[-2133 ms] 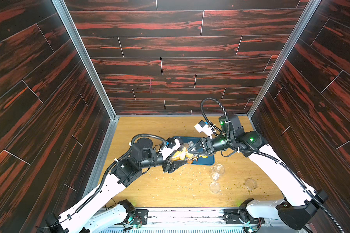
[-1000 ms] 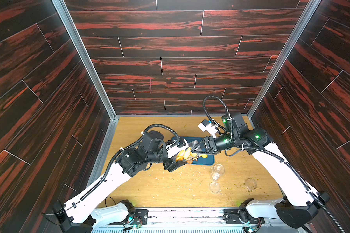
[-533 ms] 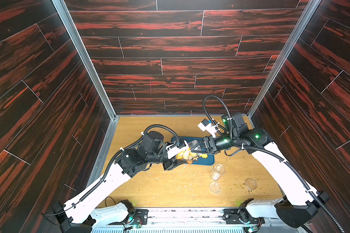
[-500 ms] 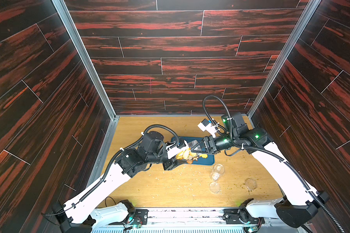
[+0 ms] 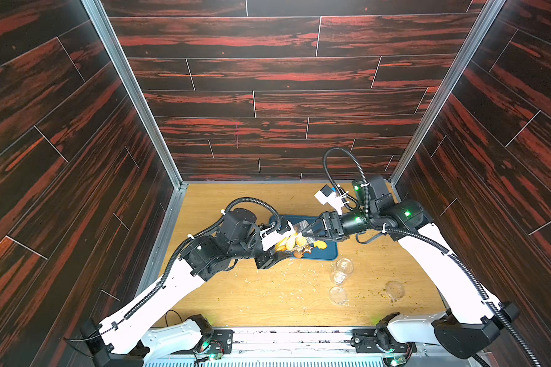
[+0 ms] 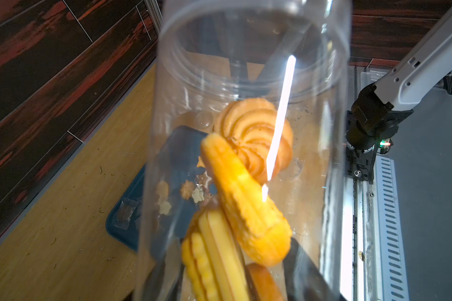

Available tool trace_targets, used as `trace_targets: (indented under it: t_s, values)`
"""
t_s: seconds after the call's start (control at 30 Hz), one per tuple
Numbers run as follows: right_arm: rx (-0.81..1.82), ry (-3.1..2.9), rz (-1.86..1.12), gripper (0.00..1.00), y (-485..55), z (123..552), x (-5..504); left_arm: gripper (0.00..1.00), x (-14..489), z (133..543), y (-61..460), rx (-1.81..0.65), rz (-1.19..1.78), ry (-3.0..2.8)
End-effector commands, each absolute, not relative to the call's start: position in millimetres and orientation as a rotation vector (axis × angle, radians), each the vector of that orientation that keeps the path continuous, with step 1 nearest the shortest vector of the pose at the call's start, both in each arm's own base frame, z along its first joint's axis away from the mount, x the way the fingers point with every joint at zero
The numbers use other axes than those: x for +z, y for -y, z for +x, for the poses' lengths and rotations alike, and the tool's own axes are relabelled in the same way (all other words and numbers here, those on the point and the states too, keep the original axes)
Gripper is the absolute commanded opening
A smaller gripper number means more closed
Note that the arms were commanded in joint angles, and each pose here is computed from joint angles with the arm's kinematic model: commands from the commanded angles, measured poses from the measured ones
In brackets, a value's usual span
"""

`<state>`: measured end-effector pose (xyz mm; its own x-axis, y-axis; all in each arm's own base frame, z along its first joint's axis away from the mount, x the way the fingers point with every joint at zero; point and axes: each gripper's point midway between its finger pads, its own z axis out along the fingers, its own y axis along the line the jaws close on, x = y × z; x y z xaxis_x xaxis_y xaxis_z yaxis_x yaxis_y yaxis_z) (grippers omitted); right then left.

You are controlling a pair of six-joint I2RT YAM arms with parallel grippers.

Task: Pour the cookies out of the jar
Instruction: Pick up the jar from the center of the board.

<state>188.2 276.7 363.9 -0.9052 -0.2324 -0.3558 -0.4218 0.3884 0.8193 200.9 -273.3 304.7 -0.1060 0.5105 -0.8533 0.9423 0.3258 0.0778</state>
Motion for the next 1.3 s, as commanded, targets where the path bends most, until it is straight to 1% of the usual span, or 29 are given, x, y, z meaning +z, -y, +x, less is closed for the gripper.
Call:
trace_targets:
  t_s: [0.0, 0.17, 0.27, 0.37, 0.43, 0.53, 0.67, 0.77, 0.9, 1.27]
  values:
    - [1.578, -2.442, -0.613, 0.86, -275, 180, 374, 0.44, 318, 197, 270, -0.647, 1.288, -1.696]
    - [1.611, -2.434, -0.629, 0.79, -278, 180, 375, 0.44, 318, 194, 267, -0.638, 1.302, -1.694]
    - [1.631, -2.432, -0.64, 0.78, -280, 179, 375, 0.44, 318, 192, 266, -0.635, 1.313, -1.687]
    - [1.63, -2.432, -0.651, 0.73, -280, 179, 374, 0.43, 317, 192, 265, -0.629, 1.315, -1.692]
    - [1.622, -2.428, -0.665, 0.73, -280, 179, 372, 0.43, 316, 191, 264, -0.63, 1.322, -1.692]
    - [1.592, -2.42, -0.679, 0.73, -278, 180, 369, 0.43, 315, 190, 265, -0.637, 1.333, -1.692]
    - [1.6, -2.436, -0.655, 0.82, -281, 184, 365, 0.43, 313, 190, 266, -0.629, 1.361, -1.699]
    - [1.604, -2.425, -0.653, 0.83, -282, 187, 367, 0.43, 314, 191, 266, -0.615, 1.369, -1.691]
    - [1.604, -2.435, -0.645, 0.82, -284, 189, 364, 0.43, 315, 192, 268, -0.617, 1.384, -1.689]
    - [1.649, -2.449, -0.625, 0.73, -287, 190, 358, 0.43, 314, 192, 268, -0.613, 1.385, -1.687]
